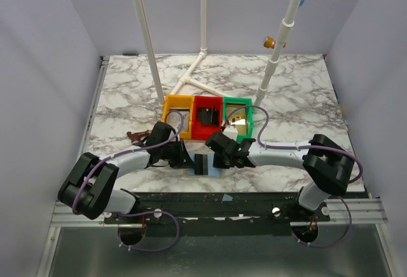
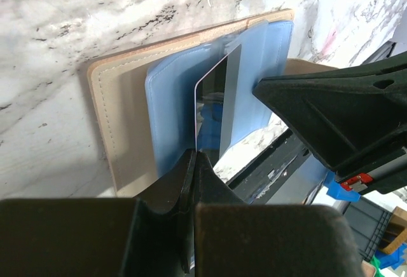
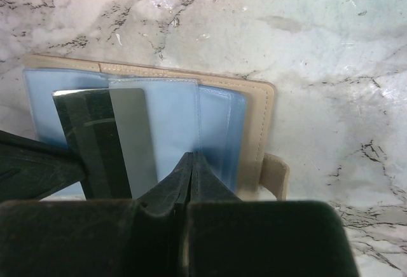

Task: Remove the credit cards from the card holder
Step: Remove the credit card from the card holder, then place the credit card in the storage box.

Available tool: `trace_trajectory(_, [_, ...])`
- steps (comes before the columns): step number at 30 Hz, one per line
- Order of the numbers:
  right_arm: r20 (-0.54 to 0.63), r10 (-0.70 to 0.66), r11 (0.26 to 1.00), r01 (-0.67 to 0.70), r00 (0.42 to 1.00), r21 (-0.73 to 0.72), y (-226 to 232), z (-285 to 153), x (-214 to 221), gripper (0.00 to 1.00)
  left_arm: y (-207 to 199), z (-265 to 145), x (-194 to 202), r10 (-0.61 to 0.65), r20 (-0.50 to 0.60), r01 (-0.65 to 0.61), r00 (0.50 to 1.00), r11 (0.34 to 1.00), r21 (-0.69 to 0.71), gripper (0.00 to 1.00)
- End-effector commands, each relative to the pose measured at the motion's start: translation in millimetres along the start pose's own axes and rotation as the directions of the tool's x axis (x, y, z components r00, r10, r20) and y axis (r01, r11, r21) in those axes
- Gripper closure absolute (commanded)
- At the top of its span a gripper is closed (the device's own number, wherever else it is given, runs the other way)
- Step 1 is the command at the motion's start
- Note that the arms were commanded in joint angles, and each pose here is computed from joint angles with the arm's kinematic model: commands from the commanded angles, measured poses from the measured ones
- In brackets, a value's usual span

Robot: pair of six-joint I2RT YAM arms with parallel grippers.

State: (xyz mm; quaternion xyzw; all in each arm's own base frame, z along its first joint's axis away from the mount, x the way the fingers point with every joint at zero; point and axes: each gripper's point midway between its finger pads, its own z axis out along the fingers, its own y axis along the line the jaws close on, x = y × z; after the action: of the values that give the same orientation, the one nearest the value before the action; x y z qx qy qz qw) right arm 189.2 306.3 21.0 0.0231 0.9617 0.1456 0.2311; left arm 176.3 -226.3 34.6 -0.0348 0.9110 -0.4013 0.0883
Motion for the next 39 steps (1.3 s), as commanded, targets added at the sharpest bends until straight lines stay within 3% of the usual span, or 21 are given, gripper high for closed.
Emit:
trace_trajectory(1, [-0.051,-0.057,0.986,0.065,0.997,0.156,-45,5,18,0.99,4,-6,-7,0.026,0.031,-0.025,0.999,0.999,-0.034,1.0])
trace_trajectory(39, [-0.001,-0.05,0.992,0.05,0.999,0.118,-33,-10,2,0.99,-30,-53,-26,0.148,0.137,-0.142,0.979,0.988,-0.054,1.0])
